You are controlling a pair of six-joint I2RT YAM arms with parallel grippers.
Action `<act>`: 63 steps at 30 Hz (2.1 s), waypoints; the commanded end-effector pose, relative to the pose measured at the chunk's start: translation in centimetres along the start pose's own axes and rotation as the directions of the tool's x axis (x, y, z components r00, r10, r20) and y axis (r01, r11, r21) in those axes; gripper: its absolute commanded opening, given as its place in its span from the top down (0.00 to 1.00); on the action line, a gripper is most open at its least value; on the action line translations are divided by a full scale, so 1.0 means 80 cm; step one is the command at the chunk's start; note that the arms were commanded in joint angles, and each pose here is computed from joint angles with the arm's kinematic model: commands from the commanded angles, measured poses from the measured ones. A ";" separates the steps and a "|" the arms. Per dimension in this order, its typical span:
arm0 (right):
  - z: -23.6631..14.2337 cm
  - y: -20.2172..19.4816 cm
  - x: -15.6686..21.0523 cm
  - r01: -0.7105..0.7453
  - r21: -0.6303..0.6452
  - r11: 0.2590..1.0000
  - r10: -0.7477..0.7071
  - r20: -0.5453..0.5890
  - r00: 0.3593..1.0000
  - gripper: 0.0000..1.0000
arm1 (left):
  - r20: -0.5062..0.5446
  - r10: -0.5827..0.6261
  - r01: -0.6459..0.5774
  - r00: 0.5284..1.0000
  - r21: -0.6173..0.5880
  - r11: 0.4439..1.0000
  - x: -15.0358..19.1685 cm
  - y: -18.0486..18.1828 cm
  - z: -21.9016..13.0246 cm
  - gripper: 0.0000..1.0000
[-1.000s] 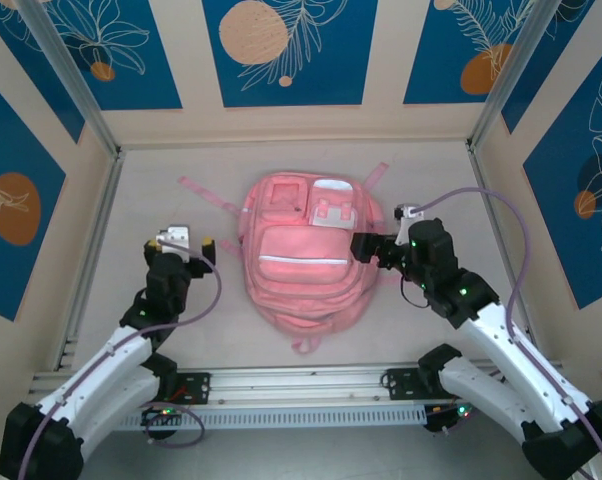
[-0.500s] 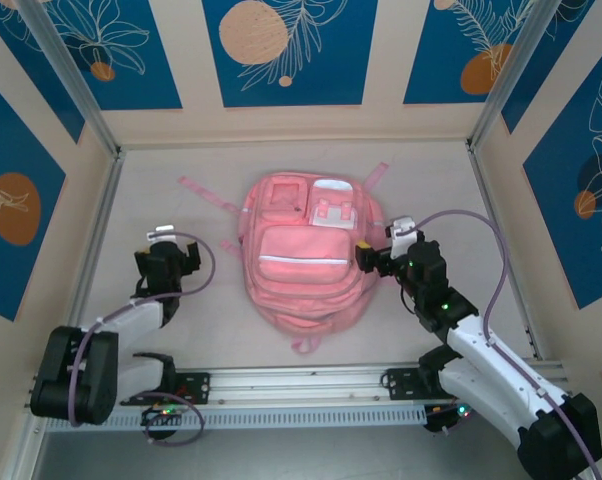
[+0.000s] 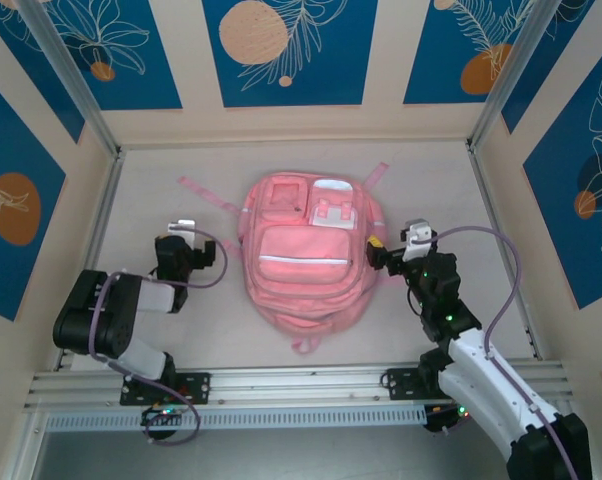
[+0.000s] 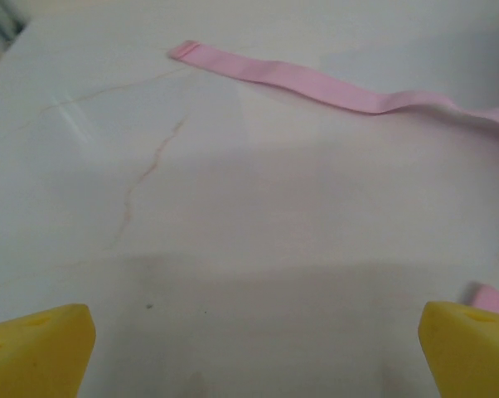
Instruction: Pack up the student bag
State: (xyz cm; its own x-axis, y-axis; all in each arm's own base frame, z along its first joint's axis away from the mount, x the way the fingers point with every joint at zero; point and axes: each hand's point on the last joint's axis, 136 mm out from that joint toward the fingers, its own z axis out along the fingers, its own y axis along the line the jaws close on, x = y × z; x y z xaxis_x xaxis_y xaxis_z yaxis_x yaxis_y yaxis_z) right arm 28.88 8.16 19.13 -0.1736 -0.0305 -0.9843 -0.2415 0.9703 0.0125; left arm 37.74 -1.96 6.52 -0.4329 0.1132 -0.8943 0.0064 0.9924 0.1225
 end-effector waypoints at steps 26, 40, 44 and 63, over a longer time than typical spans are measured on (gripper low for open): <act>0.073 -0.075 0.061 -0.119 0.015 0.993 0.119 -0.013 0.993 0.01 | 0.077 0.007 -0.012 0.997 0.066 0.998 -0.037 -0.006 0.007 0.00; 0.130 -0.095 0.097 -0.161 0.047 0.986 0.167 -0.164 0.972 0.01 | 0.074 0.002 -0.008 0.997 0.074 0.997 -0.036 -0.006 0.007 0.00; 0.131 -0.093 0.097 -0.152 0.046 0.987 0.158 -0.170 0.973 0.01 | 0.074 0.002 -0.007 0.997 0.072 0.997 -0.036 -0.005 0.007 0.00; 0.131 -0.079 0.095 -0.163 -0.063 0.985 0.150 -0.178 0.973 0.01 | 0.060 -0.028 0.018 0.998 0.152 0.988 -0.036 -0.009 0.010 0.00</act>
State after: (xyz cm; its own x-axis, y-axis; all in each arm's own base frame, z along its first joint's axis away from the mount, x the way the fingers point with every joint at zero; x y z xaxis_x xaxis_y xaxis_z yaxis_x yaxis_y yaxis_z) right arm 38.80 4.21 9.07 -0.3934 0.0857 -0.9154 -0.2472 0.9491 0.1951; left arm 38.97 -2.72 7.80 -0.3962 0.1060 -0.9120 0.1152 0.9912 0.0652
